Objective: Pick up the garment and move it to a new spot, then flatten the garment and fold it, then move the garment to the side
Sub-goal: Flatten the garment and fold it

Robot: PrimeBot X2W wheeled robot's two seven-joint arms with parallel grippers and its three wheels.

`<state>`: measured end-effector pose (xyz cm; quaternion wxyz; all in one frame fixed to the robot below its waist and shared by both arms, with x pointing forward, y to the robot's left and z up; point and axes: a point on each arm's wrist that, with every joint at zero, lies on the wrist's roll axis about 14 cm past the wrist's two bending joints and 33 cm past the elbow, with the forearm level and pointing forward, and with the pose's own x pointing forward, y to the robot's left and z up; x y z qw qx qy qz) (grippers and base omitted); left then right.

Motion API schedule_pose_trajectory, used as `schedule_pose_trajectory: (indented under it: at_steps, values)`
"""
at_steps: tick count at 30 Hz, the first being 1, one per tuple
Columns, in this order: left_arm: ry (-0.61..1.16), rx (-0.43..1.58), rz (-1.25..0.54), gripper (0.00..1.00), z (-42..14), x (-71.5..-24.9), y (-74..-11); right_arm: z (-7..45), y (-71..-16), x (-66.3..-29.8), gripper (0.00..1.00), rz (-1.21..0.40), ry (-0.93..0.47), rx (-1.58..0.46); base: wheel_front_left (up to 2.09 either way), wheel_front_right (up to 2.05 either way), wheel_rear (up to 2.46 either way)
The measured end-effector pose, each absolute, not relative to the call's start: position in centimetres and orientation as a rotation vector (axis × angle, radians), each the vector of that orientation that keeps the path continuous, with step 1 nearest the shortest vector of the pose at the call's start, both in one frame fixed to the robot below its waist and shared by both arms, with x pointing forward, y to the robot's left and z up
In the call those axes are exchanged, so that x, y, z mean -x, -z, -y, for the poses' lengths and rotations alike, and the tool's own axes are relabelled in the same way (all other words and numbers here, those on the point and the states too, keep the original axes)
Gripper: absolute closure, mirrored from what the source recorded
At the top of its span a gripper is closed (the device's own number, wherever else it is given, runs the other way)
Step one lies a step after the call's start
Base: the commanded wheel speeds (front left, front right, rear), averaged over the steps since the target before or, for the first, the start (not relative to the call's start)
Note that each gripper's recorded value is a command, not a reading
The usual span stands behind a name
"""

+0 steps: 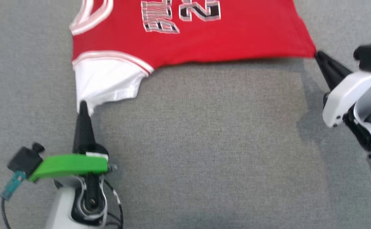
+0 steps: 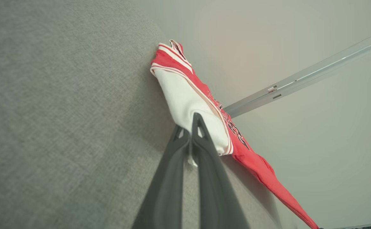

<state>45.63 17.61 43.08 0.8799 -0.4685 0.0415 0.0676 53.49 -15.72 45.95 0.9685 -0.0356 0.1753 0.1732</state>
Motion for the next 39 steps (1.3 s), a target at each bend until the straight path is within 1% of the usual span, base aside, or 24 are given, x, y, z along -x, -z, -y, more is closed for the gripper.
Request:
schedule_pose_trajectory:
  at_steps: [8, 13, 14, 19, 26, 39]
  values:
    - [-0.13, 0.944, -0.179, 1.0, -15.7, -39.9, -43.0, 15.9, -46.9, -47.4, 1.0, -0.429, -0.348, 0.082, 0.0, 0.0, 0.0]
    - [-0.148, 0.964, -0.244, 1.0, -15.5, -36.6, -42.8, 16.2, -48.6, -45.3, 1.0, -0.408, -0.329, 0.053, 0.0, 0.0, 0.0]
    - [-0.158, 0.976, -0.274, 1.0, -15.6, -35.2, -42.5, 16.2, -48.7, -44.6, 1.0, -0.411, -0.323, 0.042, 0.0, 0.0, 0.0]
    - [-0.171, 1.005, -0.352, 1.0, -15.8, -32.1, -42.0, 16.3, -48.4, -43.2, 1.0, -0.43, -0.306, 0.013, 0.0, 0.0, 0.0]
    - [-0.125, 1.088, -0.411, 1.0, -15.3, -30.0, -43.2, 15.8, -46.7, -41.2, 1.0, -0.509, -0.318, -0.004, 0.0, 0.0, 0.0]
    - [-0.003, 1.109, -0.619, 1.0, -13.9, -26.6, -44.5, 17.2, -43.9, -36.7, 1.0, -0.684, -0.289, -0.044, 0.0, 0.0, 0.0]
